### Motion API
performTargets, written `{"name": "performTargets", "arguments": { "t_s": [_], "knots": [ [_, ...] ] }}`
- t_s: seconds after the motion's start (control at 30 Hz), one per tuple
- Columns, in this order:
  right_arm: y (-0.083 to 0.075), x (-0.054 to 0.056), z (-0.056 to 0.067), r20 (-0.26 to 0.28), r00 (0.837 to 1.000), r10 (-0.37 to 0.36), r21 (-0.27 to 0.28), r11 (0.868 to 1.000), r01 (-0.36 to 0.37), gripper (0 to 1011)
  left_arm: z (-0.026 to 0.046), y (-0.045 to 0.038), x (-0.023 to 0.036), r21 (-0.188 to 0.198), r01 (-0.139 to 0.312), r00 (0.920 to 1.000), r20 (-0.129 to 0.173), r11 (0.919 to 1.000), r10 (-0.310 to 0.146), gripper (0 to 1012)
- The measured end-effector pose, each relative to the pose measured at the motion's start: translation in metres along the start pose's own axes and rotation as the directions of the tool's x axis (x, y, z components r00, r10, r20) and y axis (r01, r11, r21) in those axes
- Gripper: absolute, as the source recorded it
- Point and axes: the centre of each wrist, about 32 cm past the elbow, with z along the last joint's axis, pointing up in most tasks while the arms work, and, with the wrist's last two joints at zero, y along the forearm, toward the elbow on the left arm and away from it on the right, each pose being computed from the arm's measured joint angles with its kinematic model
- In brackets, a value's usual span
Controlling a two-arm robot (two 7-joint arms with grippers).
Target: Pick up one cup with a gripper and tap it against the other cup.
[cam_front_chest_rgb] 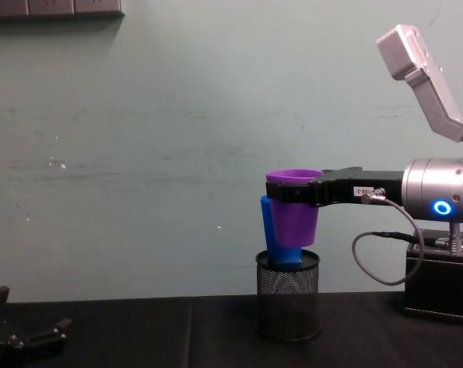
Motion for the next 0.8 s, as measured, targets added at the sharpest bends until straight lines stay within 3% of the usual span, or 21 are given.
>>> {"name": "performTargets", "arguments": {
  "t_s": [0.8],
  "knots": [
    [0.0,0.0,0.0,0.0,1.0,0.0,0.0,1.0,0.0,724,0.0,0.0,0.0,0.0,0.0,1.0,0.0,1.0,0.0,1011]
  ]
}}
